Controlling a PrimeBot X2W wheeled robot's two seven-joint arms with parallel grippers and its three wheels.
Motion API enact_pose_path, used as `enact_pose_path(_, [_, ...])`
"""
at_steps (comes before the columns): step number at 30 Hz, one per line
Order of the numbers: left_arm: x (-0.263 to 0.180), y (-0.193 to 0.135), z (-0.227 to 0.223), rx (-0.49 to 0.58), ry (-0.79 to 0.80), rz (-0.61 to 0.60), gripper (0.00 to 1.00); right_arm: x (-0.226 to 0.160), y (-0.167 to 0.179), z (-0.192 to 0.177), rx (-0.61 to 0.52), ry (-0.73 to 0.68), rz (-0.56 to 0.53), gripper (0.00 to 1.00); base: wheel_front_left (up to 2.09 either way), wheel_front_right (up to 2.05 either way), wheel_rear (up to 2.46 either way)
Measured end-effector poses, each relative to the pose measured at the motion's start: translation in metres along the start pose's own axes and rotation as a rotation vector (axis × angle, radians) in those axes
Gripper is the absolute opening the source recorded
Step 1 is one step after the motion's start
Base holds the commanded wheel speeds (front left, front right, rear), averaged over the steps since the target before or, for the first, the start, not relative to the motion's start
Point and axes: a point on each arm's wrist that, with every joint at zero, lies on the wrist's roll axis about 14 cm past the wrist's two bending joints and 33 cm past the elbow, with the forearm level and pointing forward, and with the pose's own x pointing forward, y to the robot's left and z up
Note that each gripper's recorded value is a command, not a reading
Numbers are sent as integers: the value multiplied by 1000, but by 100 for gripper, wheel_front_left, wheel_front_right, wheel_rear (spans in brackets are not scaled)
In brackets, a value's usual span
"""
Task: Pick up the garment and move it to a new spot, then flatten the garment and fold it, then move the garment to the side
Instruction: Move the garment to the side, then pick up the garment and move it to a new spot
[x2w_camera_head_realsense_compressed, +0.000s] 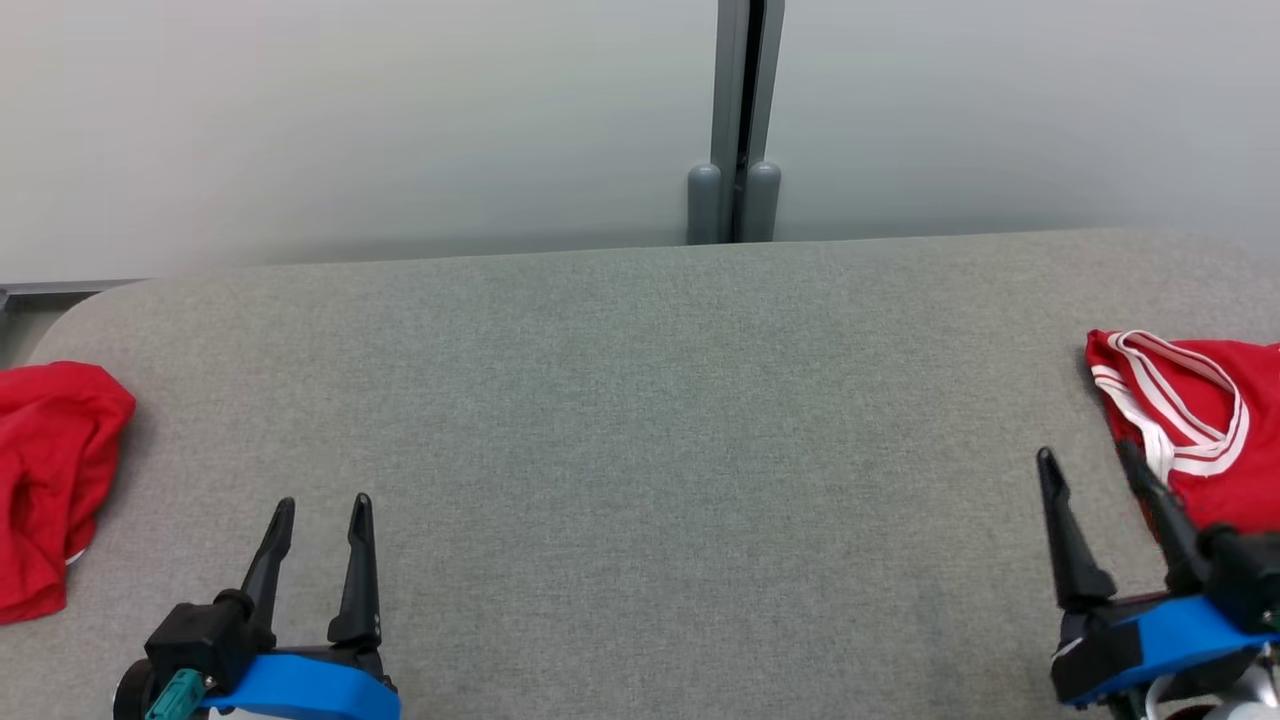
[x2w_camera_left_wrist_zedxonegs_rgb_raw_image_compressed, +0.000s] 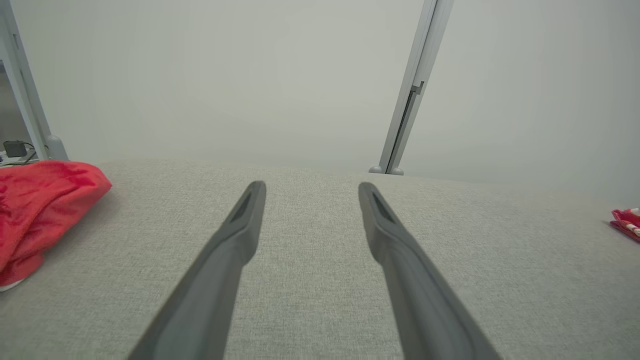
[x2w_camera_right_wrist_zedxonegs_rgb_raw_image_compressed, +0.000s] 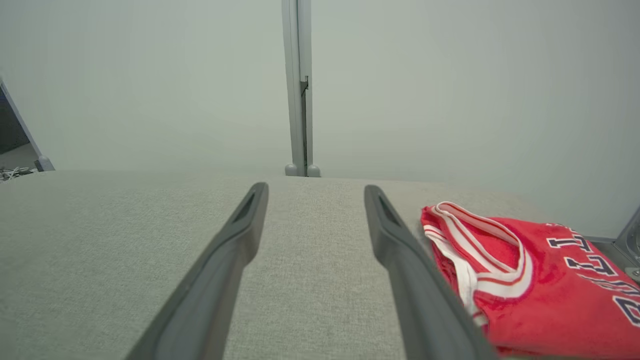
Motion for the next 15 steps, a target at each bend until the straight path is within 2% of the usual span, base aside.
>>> enact_pose_path(7, [-5,3,-1,-4,-1,16,100,-8,20,-4,40,-3,38,100,0,0,0])
enact_pose_path(15, [-8,5,-1,-7,-2,23,100,-13,18,-8,43,24,19,100,0,0,0])
